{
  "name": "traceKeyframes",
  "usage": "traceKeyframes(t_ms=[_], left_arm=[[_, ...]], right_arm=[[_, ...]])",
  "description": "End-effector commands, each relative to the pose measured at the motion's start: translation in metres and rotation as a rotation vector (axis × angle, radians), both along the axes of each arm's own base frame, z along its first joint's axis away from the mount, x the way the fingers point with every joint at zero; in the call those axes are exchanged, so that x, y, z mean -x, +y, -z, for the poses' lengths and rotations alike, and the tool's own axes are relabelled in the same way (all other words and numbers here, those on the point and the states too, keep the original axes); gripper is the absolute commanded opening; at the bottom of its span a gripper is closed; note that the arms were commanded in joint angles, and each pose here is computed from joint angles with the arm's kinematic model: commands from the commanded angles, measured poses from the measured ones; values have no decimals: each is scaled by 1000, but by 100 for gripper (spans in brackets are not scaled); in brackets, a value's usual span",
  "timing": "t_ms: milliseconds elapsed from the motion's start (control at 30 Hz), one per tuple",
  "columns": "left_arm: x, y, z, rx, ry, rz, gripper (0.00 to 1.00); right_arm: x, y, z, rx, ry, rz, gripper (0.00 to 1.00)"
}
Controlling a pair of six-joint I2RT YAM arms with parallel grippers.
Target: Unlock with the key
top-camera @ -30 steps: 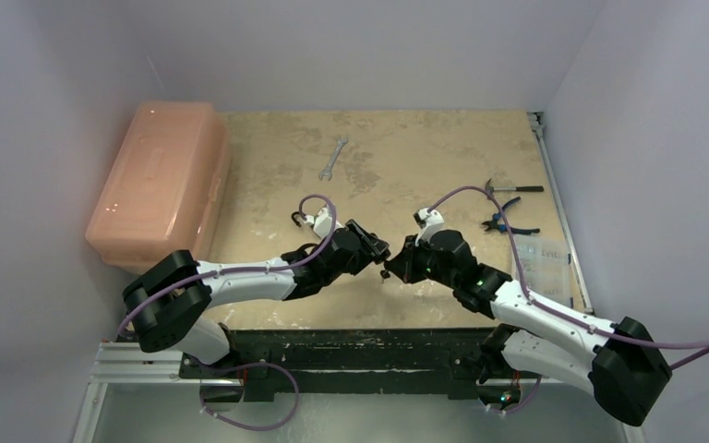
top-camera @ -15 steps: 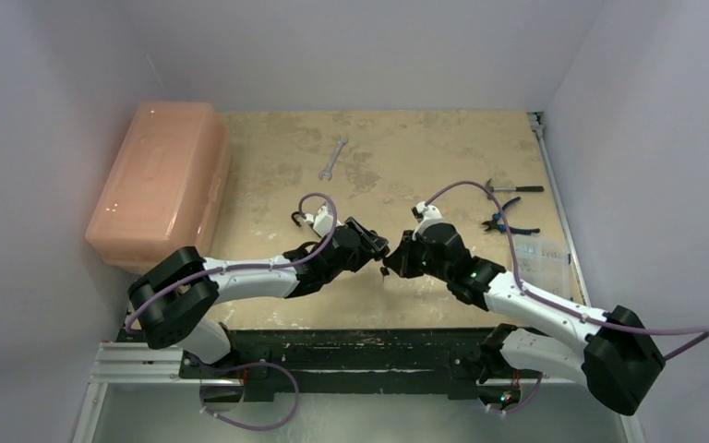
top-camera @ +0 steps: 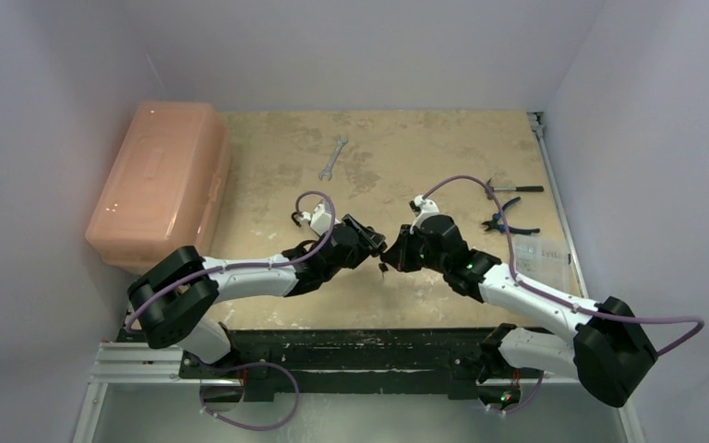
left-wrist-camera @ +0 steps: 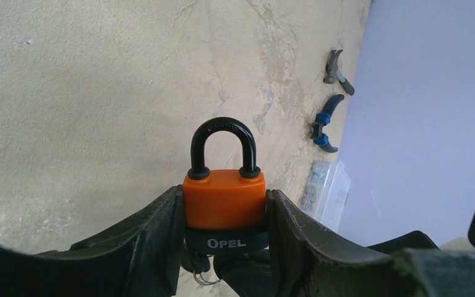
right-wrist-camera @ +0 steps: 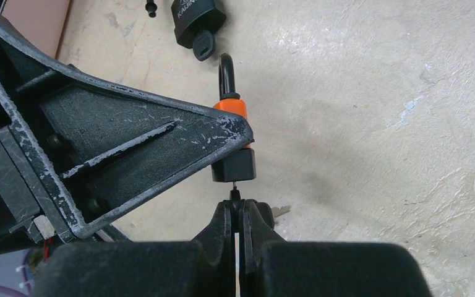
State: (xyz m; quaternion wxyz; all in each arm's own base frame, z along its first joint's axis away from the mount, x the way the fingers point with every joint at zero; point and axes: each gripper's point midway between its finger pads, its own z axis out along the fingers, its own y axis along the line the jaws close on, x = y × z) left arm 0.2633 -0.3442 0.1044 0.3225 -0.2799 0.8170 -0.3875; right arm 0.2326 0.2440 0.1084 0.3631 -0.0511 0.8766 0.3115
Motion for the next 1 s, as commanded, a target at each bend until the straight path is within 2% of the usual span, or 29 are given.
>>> traceKeyframes(t_ms=[0,467,967], left_arm=[[25,-33,-46,148,-52,167,0],[39,-36,-59,198,-66,227,0],[46,-27,-84,283,-153,242,0]], right_arm=[[-39,14,-73,-205,-165,46,0],[-45,18,-99,-301,-174,34,0],[-48,20,-111,-393,-151,27,0]])
